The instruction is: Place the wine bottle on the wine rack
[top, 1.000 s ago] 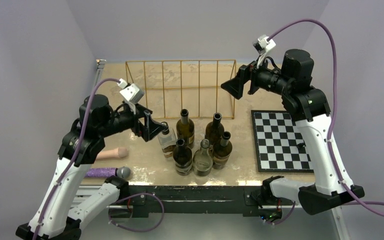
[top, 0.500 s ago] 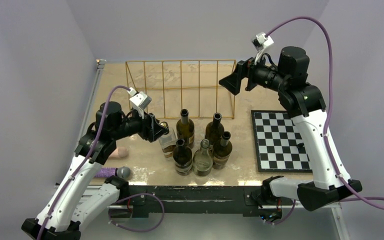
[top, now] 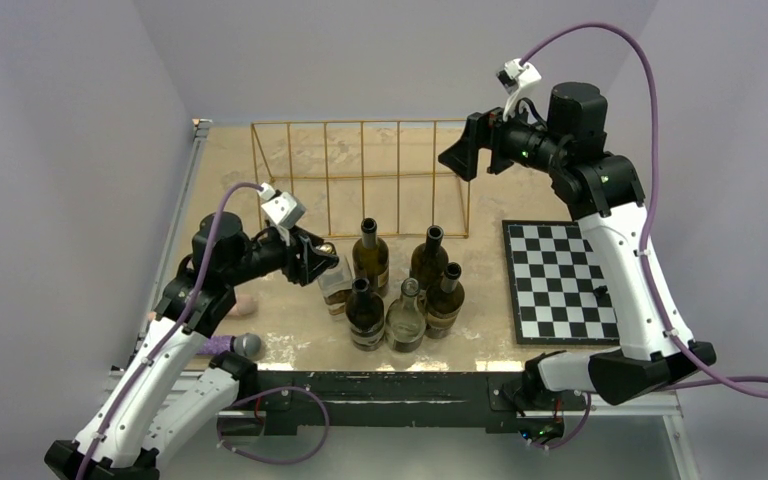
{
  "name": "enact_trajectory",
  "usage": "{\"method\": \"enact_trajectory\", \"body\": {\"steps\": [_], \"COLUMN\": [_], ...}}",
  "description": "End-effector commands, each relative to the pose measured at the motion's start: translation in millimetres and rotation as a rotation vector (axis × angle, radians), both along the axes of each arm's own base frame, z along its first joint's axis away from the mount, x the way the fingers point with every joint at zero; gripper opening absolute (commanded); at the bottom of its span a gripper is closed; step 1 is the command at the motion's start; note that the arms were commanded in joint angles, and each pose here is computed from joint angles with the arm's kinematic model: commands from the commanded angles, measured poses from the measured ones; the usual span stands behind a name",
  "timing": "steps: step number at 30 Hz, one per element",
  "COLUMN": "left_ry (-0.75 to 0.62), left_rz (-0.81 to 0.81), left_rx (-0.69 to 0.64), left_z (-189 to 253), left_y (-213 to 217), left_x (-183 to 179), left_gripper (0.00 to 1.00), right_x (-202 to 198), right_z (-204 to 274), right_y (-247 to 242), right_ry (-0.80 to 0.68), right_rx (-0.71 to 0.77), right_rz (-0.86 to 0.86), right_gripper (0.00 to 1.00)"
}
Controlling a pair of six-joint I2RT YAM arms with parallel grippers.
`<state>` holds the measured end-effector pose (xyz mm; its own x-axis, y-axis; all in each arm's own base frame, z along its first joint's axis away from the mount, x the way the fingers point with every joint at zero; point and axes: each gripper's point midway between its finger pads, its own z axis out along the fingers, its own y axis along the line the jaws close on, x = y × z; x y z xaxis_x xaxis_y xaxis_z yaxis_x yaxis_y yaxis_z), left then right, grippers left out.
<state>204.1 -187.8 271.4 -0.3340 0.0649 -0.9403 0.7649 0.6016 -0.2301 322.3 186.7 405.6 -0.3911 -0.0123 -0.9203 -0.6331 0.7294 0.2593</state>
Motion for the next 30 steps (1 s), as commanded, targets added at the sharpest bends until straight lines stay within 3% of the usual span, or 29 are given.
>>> {"method": "enact_trajectory", "body": {"steps": [1,4,11,15,19,20,30], "left_ry": [-0.071,-0.055,-0.062,-0.09,-0.123,-0.128,-0.219], "left_rz": [-0.036,-0.056,-0.057,-0.037,-0.007,0.013,0.34], "left_rx": [-0.003,-0.002,-0.02,-0.024,0.004,0.016,0.051], "left_z": [-2.3,-10.7,-14.1,-7.5,-1.0,0.1,41.4], "left_y": [-4.6,-7.7,-12.1,-11.3,-5.8,-2.7,44.9], "left_x": [-0.3,-4.1,-3.3,1.2,6.5,8.7,36.5], "left_gripper": [0.62,0.63,0.47,0.3,0.03,0.0,0.0], "right_x": [-4.3,-3.7,-3.1,-4.0,-4.6,-4.6,-4.2], "right_z": [21.5,22.8,21.3,22.1,23.3,23.7,26.0], "right_y": [-8.5,-8.2,-11.8,-13.5,-15.4,-15.6,-21.3], "right_ry": [-0.067,-0.063,-0.058,-0.062,-0.072,-0.074,-0.099], "right_rx": [-0.013,-0.008,-0.01,-0.005,-0.002,-0.001,0.002], "right_rz": [-0.033,-0.037,-0.062,-0.074,-0.086,-0.089,-0.123], "right_gripper": [0.98,0.98,0.98,0.98,0.98,0.98,0.98]}}
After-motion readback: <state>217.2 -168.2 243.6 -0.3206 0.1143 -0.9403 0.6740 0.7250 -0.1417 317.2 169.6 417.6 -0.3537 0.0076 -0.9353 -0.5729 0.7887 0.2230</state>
